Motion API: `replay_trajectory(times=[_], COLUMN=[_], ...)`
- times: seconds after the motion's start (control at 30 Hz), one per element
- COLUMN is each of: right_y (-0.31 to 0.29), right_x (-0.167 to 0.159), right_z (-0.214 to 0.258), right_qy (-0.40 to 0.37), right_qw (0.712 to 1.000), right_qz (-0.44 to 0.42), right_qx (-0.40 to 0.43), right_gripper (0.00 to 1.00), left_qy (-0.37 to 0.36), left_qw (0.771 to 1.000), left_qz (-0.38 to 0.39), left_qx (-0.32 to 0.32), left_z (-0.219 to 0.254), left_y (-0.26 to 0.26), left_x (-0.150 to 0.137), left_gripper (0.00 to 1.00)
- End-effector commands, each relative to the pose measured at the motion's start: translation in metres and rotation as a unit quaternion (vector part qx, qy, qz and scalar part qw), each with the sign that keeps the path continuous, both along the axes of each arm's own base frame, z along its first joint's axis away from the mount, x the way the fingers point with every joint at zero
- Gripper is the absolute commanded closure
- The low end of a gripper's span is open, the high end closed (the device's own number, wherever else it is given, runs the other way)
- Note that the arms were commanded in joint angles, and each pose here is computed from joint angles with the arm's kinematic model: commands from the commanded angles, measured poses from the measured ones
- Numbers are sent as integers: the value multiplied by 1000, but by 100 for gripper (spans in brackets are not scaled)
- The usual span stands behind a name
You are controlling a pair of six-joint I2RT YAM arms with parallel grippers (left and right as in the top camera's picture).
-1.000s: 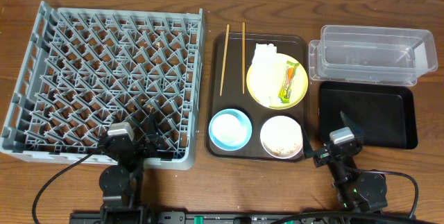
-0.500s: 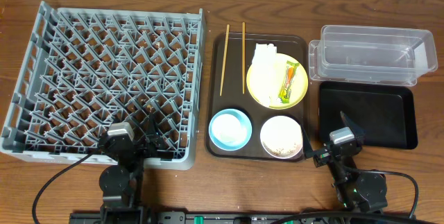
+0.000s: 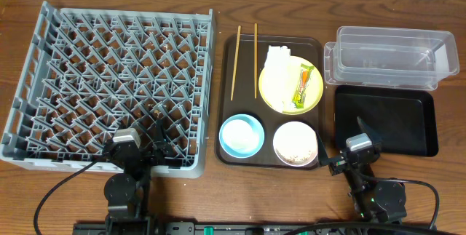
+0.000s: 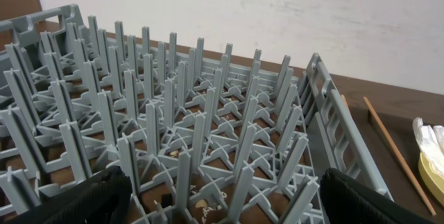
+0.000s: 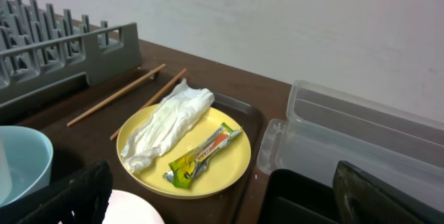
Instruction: Sort waste into correct bins and load items into the dishwasher
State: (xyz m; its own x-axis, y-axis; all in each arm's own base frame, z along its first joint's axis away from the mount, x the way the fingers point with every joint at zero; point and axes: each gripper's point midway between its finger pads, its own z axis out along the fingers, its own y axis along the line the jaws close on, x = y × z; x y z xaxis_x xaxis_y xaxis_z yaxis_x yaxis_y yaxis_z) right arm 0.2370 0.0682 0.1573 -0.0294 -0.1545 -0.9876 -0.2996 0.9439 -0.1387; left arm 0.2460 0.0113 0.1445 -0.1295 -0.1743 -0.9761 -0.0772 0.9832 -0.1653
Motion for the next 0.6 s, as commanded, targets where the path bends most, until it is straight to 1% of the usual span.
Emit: replay_trajectory(times=[0.0,0.1,0.2,0.37,0.5,0.57], right_y=[-1,-1,-1,-1,-1,-1], right_x=[0,0,0,0,0,1], right_z=[-1,-1,-1,1,-2,6], right_qy=[1,1,1,-5,1,-14], right_qw=[1000,1000,1000,1000,1000,1000], right_qz=[-2,-2,-2,-2,-2,-2], right_qx=[-4,-4,-4,-3,-4,0], right_gripper=[1,1,1,1,1,1], left_qy=[30,30,32,31,30,22], left_qw=[1000,1000,999,999,999,999], left_qz=[8,9,24,22,-6,-30], left_qx=[1,2,22,21,16,12], left_z=[-18,-18,-18,-18,-18,-14], left_y=[3,3,10,9,-1,-9], left_x=[-2,-2,-2,-2,-1,0], left_gripper=[8,9,9,8,9,9])
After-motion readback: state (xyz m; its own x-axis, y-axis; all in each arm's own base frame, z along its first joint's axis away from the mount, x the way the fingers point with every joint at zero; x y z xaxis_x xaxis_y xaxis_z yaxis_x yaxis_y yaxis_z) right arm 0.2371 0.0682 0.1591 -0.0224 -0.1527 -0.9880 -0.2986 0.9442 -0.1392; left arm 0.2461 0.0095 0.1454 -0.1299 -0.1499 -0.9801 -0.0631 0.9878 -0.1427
